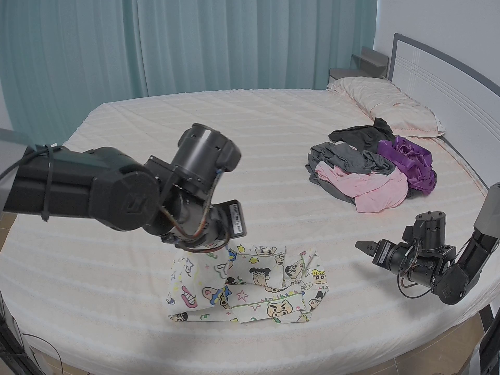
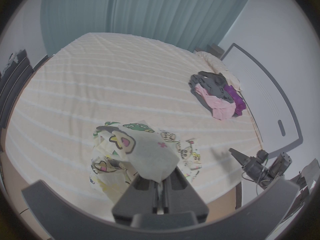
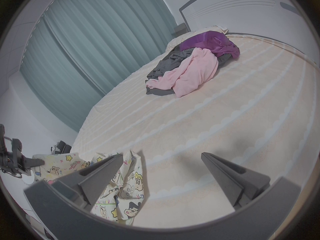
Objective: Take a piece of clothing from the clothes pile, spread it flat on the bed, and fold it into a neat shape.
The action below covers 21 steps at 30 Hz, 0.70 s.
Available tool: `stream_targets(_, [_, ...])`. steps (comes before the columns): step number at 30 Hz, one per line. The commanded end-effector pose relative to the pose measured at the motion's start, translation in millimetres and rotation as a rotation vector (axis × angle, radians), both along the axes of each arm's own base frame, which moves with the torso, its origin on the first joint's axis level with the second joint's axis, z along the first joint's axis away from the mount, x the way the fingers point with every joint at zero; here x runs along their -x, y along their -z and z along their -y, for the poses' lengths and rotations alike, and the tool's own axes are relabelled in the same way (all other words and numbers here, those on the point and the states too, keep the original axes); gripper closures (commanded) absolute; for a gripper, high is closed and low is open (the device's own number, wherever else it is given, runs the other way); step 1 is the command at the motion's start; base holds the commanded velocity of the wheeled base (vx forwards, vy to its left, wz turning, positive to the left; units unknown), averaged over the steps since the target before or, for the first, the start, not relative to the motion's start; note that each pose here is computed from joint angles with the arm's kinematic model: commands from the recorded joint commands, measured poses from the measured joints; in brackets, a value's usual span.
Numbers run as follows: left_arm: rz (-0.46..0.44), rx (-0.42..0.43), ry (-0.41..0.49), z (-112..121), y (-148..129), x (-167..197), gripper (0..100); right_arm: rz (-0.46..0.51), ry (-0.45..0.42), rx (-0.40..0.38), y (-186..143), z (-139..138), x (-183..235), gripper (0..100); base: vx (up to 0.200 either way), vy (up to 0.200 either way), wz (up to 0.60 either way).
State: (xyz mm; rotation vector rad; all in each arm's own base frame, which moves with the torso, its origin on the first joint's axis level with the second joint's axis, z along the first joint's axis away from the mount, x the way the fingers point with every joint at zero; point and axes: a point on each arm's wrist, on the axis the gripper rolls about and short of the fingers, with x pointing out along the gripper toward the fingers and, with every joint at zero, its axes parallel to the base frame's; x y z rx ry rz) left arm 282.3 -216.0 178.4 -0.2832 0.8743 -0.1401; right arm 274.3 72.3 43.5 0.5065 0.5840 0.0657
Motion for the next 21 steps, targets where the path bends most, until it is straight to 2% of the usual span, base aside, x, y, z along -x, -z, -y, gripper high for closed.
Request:
stream_targets(1, [-0.020, 0.000, 0.076, 43.6, 5.9, 0.3, 100, 0.011, -0.005, -0.001, -3.9, -1.2, 1.6, 0, 0.000, 0.000, 0.00])
stream_targets(6, [0.007, 0.025, 0.106, 62.7, 2.1, -0.4, 100, 0.011, -0.009, -0.001, -4.1, -2.4, 2.3, 0, 0.000, 0.000, 0.00])
stream_targets(12, [0.018, 0.060, 0.091, 66.7, -2.9, -4.2, 100, 0.011, -0.009, -0.001, -4.1, -2.4, 2.3, 0, 0.000, 0.000, 0.00])
stream_targets(13, [0.018, 0.069, 0.095, 67.1, -3.6, -4.5, 0, 0.011, -0.011, -0.001, -4.1, -2.8, 2.5, 0, 0.000, 0.000, 0.00])
stream_targets(21, [-0.022, 0.162, 0.100, 69.7, -8.0, -4.7, 0, 0.009, -0.017, 0.000, -3.7, -4.9, 3.0, 0, 0.000, 0.000, 0.00])
